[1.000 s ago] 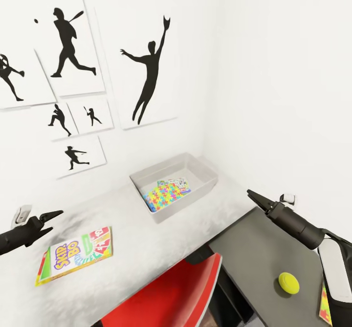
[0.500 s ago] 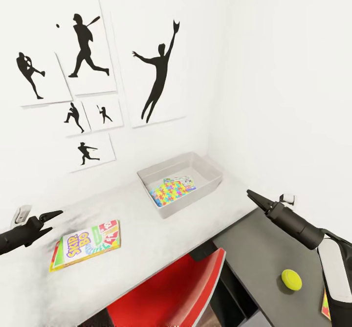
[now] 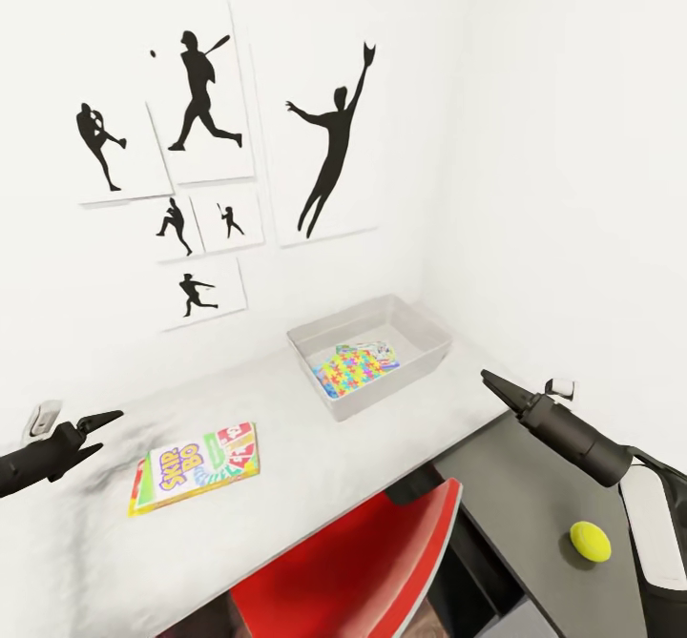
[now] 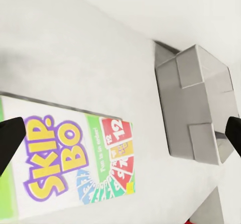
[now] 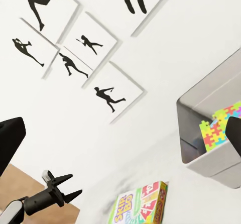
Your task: Put all the toys in the child's room - the three board games (two on the bed and one on the table), the two jigsaw puzzles on the table, and the tennis ball on the table - inside the toy box on the table in the child's room.
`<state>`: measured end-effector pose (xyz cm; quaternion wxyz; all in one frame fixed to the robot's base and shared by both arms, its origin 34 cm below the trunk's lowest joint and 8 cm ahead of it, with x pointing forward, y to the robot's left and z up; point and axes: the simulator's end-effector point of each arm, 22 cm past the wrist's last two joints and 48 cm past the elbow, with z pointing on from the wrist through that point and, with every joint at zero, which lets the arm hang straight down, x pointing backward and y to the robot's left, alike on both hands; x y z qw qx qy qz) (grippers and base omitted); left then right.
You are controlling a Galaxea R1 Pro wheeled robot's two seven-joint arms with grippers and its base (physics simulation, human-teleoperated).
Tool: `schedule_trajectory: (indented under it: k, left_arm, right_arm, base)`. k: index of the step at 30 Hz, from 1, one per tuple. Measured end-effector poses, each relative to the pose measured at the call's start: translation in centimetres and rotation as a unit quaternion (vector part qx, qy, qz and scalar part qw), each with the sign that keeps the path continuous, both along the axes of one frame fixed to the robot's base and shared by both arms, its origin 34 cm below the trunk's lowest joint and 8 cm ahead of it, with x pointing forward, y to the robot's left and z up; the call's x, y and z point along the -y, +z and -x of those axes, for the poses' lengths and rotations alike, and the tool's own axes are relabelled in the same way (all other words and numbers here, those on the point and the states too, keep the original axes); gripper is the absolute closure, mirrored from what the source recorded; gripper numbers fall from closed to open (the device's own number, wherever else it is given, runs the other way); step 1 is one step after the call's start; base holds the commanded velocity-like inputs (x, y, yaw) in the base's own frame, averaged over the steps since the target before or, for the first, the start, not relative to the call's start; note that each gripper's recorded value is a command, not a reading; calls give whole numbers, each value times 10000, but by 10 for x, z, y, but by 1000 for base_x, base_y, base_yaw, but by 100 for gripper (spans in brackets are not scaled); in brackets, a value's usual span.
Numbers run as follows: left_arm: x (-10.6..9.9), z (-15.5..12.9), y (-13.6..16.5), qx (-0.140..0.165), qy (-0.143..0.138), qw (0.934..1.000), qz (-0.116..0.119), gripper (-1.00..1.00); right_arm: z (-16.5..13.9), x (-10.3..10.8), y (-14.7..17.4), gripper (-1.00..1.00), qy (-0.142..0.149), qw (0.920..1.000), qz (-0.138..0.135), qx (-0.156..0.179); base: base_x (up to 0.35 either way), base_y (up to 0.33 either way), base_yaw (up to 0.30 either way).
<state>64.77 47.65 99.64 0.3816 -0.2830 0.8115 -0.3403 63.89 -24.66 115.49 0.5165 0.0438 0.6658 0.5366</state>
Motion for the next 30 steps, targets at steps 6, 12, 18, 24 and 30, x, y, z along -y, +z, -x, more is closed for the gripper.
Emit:
schedule_trajectory:
  k: [6,12,18,24,30]
  left_arm:
    - [0,0,0,0,-1,10000,0,-100]
    - [0,0,0,1,0,10000,1,-100]
    - [0,0,0,2,-1,10000,2,-100]
    - [1,0,0,2,-6,10000,5,-100]
    - [1,0,0,1,-8,10000,7,-100]
  right_arm:
    - [0,1,0,-100,-10,10000,5,-7]
    - [0,1,-1,-100,-8,10000,2,-9]
    - [0,1,0,-100,-15,10000,4,-6]
    - [0,1,0,-100,-15,10000,4,-7]
    - [0,1,0,-100,-11,10000,7,-7]
  base:
    - [-24,10,2]
    - [-111,2,0]
    - [-56,0,31]
    - [-14,0,164]
    - [-3,0,253]
